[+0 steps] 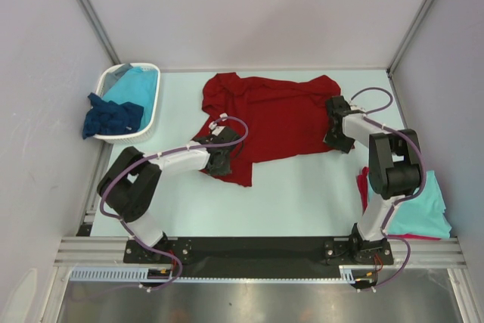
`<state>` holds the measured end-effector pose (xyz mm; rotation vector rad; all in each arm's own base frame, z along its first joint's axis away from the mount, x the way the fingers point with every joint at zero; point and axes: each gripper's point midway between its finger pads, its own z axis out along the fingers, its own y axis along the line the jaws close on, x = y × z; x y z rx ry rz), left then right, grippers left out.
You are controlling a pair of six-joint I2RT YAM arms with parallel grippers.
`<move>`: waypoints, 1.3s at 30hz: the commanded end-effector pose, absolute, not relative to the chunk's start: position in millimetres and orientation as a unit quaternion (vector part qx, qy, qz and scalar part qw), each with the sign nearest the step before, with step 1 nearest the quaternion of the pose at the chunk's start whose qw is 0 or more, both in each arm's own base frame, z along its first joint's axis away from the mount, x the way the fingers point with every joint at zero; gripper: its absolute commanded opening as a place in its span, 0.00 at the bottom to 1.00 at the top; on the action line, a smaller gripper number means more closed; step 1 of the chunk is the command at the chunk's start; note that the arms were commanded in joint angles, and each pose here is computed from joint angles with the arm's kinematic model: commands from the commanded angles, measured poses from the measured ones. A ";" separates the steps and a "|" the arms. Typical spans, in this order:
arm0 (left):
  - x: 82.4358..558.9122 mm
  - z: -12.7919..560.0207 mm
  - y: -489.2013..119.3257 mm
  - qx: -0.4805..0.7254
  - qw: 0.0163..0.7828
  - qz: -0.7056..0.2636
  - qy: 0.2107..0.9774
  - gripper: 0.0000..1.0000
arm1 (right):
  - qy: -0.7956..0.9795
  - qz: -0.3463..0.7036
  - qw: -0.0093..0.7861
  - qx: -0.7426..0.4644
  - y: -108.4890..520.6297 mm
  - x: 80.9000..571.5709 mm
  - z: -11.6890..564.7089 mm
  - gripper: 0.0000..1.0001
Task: Fold and stack the t-shirts
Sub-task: Flatten out the tshirt
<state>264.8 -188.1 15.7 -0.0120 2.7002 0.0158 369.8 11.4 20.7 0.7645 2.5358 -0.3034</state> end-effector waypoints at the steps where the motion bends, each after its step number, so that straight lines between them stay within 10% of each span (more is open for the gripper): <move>1: 256.1 18.7 -182.2 -0.007 0.213 0.009 0.977 0.01 | 0.920 -0.111 0.242 0.289 7.8 383.6 14.1 0.54; 6: 256.8 19.7 -182.5 -0.003 0.213 0.010 0.977 0.00 | 0.918 -0.110 0.238 0.299 2.8 388.5 9.9 0.50; 16: 261.7 30.8 -183.4 -0.001 0.222 0.011 0.975 0.00 | 0.920 -0.113 0.237 0.292 7.6 378.1 13.5 0.01; 39: 219.9 73.9 -152.9 -0.032 0.223 -0.001 0.974 0.00 | 0.926 -0.130 0.261 0.240 37.0 287.5 78.4 0.00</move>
